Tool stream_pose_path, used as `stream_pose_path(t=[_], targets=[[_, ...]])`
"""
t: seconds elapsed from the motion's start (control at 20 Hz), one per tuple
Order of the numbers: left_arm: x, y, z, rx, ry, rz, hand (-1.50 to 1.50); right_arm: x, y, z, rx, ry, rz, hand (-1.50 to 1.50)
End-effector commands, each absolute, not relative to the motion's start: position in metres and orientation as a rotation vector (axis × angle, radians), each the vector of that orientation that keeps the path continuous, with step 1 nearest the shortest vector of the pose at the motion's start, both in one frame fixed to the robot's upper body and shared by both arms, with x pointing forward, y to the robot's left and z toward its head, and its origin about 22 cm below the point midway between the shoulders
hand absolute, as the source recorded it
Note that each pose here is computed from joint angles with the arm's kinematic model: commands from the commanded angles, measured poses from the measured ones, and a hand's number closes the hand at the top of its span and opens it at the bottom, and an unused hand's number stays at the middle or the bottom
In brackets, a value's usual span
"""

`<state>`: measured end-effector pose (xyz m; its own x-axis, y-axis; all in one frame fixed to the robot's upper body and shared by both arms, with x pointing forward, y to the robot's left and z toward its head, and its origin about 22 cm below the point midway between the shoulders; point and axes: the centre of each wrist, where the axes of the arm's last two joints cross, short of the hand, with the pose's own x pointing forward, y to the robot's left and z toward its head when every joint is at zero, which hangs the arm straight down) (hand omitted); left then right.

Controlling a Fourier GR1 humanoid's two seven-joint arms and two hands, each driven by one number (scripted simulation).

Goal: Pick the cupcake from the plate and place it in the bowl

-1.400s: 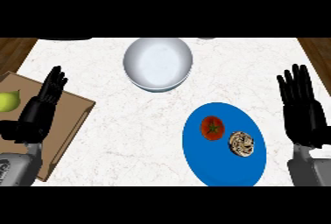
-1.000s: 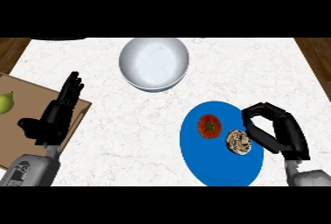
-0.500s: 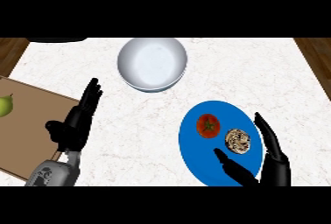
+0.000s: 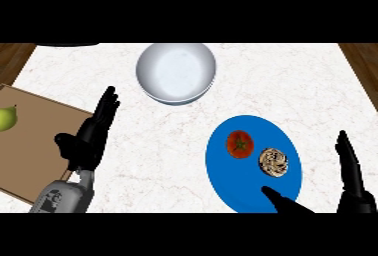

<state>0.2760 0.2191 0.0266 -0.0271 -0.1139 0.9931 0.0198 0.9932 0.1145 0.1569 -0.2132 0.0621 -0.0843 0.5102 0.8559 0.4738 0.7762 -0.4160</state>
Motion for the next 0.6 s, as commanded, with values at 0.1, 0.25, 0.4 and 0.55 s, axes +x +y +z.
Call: stream_pose_path(t=[0.1,0.25,0.4,0.55], targets=[[0.275,0.206,0.031,0.06,-1.596,-0.106,0.0,0.168,-0.214,0.102,-0.741,-1.491,0.102,-1.5],[0.281,0.22,0.043,0.078,-1.599,-0.121,0.0,0.167,-0.217,0.104,-0.735,-1.36,0.167,-1.5],[0.275,0.221,0.028,0.063,-1.601,-0.102,0.0,0.184,-0.215,0.093,-0.701,-1.273,0.229,-1.5],[0.267,0.199,0.005,0.04,-1.603,-0.107,0.0,0.196,-0.199,0.104,-0.687,-1.205,0.229,-1.5]])
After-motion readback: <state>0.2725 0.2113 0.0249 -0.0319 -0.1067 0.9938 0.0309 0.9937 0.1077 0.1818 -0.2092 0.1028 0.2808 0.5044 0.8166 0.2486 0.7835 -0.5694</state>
